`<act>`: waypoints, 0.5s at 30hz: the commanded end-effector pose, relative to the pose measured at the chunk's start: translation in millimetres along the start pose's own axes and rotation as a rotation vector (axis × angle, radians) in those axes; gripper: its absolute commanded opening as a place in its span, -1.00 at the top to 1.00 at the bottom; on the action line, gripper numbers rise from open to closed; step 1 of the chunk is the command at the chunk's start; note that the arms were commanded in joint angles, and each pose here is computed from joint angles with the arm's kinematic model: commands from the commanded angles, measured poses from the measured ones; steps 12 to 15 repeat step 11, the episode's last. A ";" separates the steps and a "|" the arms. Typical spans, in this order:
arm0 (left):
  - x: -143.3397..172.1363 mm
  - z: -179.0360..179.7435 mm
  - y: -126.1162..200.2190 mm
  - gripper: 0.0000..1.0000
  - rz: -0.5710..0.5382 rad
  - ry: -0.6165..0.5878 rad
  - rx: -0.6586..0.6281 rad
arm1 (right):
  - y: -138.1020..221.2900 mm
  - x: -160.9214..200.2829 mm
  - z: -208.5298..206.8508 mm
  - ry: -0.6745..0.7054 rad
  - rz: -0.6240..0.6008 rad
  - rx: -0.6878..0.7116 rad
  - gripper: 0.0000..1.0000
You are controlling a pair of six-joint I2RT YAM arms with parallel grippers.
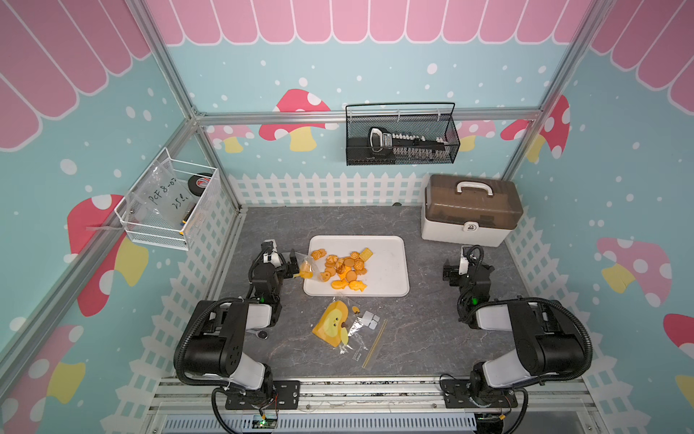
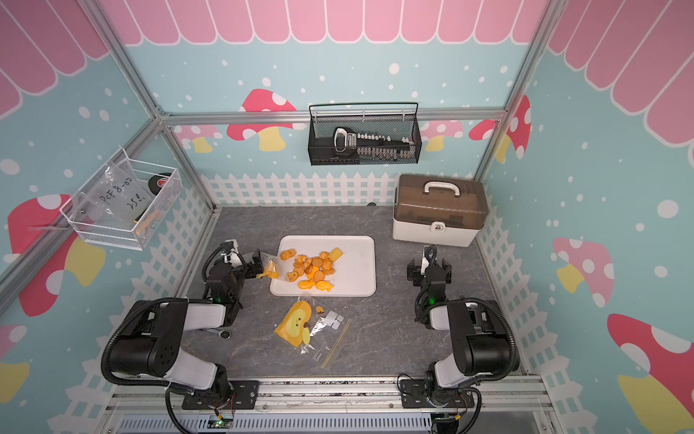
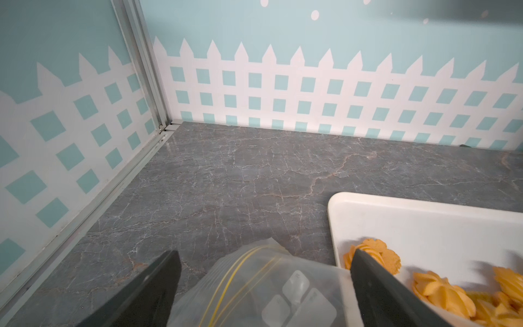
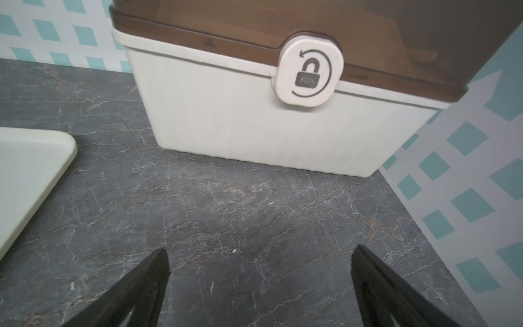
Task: Pour cookies out of the ziploc bag
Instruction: Reset both arms
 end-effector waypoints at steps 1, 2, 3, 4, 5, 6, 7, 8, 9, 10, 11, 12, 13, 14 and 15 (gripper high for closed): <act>6.3 1.4 -1.9 -0.97 0.036 -0.029 -0.022 | -2.5 0.2 2.4 0.025 0.007 -0.027 -0.97; 6.9 1.0 -2.1 -0.97 0.051 -0.029 -0.019 | -2.7 0.2 2.4 0.026 0.008 -0.027 -0.97; 6.2 1.0 -2.0 -0.97 0.056 -0.027 -0.017 | -2.9 -0.3 2.4 0.025 0.007 -0.027 -0.97; 5.7 1.1 -2.2 -0.97 0.043 -0.029 -0.020 | -2.7 0.4 2.3 0.024 0.009 -0.026 -0.97; 6.8 1.4 -2.2 -0.97 0.043 -0.029 -0.022 | -2.8 0.0 2.4 0.023 0.008 -0.028 -0.97; 6.5 1.0 -2.1 -0.97 0.053 -0.028 -0.020 | -2.8 0.1 2.5 0.024 0.009 -0.028 -0.97; 6.1 1.3 -2.0 -0.97 0.048 -0.027 -0.020 | -2.9 0.1 2.8 0.024 0.009 -0.029 -0.97; 6.4 1.0 -2.3 -0.97 0.042 -0.030 -0.020 | -2.8 0.6 2.5 0.024 0.011 -0.028 -0.97; 6.8 1.2 -2.0 -0.97 0.050 -0.028 -0.020 | -2.7 0.0 2.6 0.024 0.009 -0.029 -0.97; 5.9 0.9 -2.1 -0.97 0.048 -0.028 -0.018 | -2.6 -0.1 2.6 0.024 0.008 -0.029 -0.97; 6.2 1.6 -2.1 -0.97 0.042 -0.029 -0.022 | -1.7 -0.4 2.1 0.024 0.004 -0.026 -0.97; 6.2 1.6 -2.1 -0.97 0.042 -0.029 -0.022 | -1.7 -0.4 2.1 0.024 0.004 -0.026 -0.97; 6.2 1.6 -2.1 -0.97 0.042 -0.029 -0.022 | -1.7 -0.4 2.1 0.024 0.004 -0.026 -0.97; 6.2 1.6 -2.1 -0.97 0.042 -0.029 -0.022 | -1.7 -0.4 2.1 0.024 0.004 -0.026 -0.97; 6.2 1.6 -2.1 -0.97 0.042 -0.029 -0.022 | -1.7 -0.4 2.1 0.024 0.004 -0.026 -0.97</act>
Point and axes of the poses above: each gripper's point midway between its finger pads, its own y axis back along the fingers, its own z axis along the line the jaws close on, x = y × z, the point moved 8 cm from there along y, back along the fingers, and after that the axes turned 8 degrees about -y, right-handed, at the moved point
